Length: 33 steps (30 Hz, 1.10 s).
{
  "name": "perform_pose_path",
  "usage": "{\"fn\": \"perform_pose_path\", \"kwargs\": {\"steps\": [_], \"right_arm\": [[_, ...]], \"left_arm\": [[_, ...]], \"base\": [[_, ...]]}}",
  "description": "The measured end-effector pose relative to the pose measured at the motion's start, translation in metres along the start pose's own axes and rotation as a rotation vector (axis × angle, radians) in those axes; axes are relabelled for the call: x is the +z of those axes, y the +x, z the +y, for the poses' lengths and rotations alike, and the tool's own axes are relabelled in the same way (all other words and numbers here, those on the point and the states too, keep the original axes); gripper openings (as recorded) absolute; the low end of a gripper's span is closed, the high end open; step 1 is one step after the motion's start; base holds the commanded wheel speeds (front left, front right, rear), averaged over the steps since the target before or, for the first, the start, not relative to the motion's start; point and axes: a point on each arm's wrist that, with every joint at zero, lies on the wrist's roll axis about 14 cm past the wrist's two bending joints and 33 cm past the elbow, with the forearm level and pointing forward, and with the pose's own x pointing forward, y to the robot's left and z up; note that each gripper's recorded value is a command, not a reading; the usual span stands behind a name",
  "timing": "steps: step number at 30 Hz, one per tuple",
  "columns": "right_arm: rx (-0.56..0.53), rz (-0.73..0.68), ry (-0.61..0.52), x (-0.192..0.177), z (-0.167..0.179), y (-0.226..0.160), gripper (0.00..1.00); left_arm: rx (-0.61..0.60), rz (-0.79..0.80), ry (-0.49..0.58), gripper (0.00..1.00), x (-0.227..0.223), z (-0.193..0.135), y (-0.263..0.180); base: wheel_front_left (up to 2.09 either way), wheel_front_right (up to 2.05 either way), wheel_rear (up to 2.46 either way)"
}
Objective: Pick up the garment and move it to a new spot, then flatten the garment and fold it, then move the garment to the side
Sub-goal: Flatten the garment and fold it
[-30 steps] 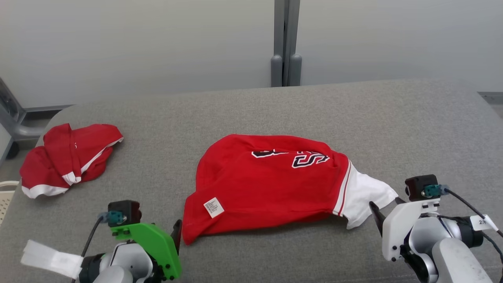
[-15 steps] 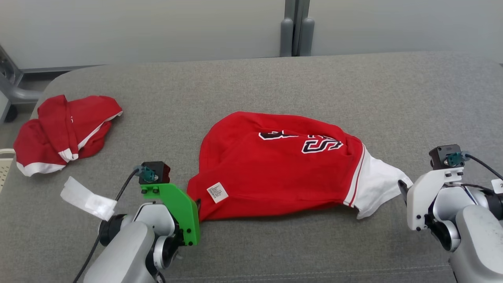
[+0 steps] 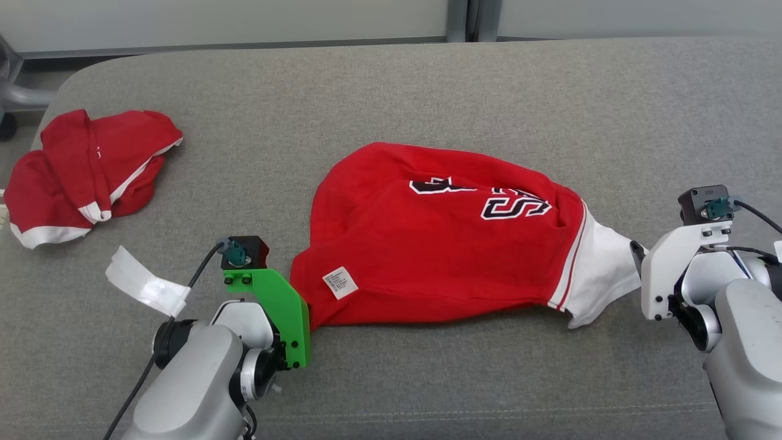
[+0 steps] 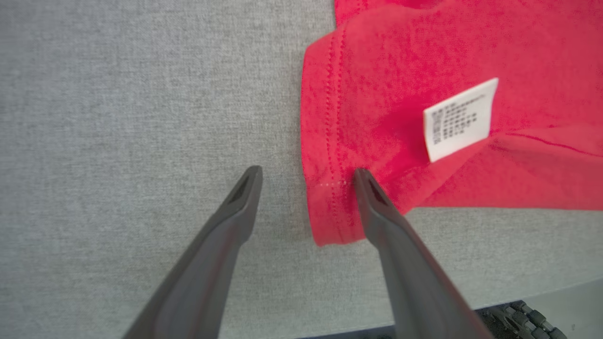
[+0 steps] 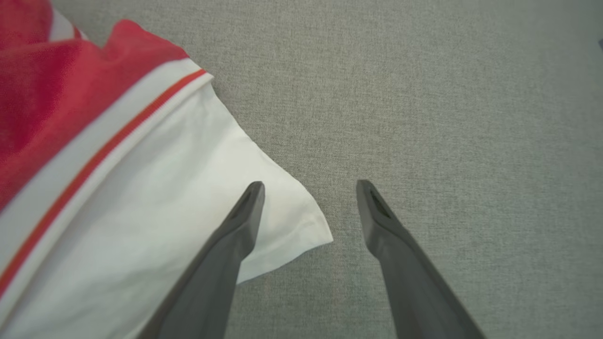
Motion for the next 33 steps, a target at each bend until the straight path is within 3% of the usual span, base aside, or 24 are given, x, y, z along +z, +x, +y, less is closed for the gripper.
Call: {"fn": "perform_pose_path", "kwargs": {"steps": [13, 33], "right_arm": [[0.022, 0.148, 0.006, -0.037, 0.008, 0.025, 1.0], [0.009, 0.188, 0.044, -0.047, 0.004, 0.026, 1.0]], "left_arm": [[0.007, 0.09, -0.03, 1.0, -0.019, 0.009, 0.011], [-0.075, 0.088, -0.035, 1.0, -0.012, -0.014, 0.012]], "base": [[0.0, 0.0, 0.0], [0.0, 0.0, 0.0]]}}
